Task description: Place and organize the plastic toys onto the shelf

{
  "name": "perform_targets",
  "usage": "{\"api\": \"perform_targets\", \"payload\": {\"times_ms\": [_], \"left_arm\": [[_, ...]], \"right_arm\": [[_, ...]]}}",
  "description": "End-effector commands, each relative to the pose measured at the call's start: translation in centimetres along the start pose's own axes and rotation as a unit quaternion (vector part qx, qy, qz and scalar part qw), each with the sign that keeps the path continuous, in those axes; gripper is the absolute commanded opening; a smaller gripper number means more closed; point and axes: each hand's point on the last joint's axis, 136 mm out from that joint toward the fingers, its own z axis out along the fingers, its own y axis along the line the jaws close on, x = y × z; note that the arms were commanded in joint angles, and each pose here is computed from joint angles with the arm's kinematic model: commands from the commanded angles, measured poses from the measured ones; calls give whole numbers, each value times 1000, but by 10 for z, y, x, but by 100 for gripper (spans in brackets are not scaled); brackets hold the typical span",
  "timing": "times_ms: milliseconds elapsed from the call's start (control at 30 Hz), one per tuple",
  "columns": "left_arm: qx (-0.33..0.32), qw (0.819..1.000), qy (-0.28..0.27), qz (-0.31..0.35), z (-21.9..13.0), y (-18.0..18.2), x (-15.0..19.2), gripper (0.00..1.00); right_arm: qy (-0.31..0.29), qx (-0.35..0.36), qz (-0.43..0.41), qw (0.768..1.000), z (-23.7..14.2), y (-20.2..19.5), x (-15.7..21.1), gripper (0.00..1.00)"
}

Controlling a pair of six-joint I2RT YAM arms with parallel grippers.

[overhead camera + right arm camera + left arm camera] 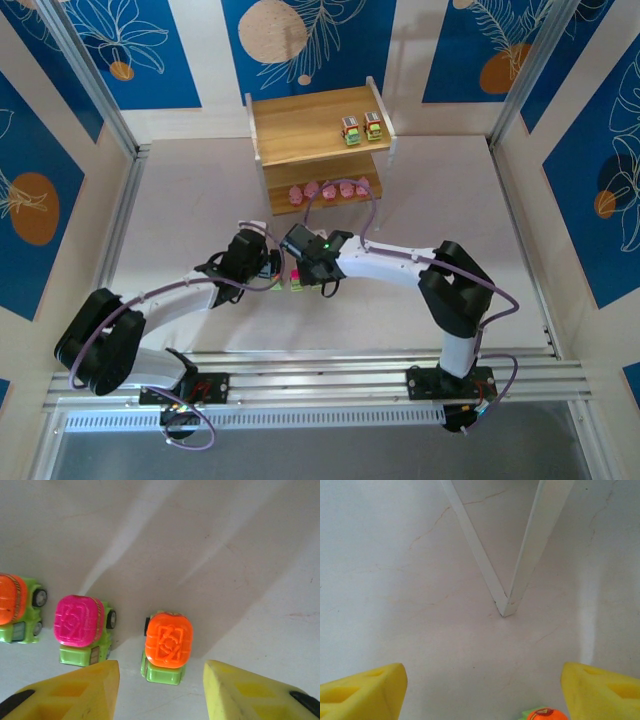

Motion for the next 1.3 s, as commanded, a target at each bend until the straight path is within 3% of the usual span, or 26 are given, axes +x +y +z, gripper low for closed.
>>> {"api": "perform_targets", "payload": {"times_ms": [0, 1000, 1267], "left_arm": [[11, 1000, -7, -11, -4, -1, -5, 80], [21, 1000, -2, -13, -2, -3, -4, 80], [24, 1000, -1, -14, -2, -4, -4, 80]], "right_arm": [[23, 2, 5, 1000, 11, 2, 16, 48], [50, 12, 4, 999, 37, 0, 31, 47], [47, 21, 1, 999, 39, -2, 29, 43]]}}
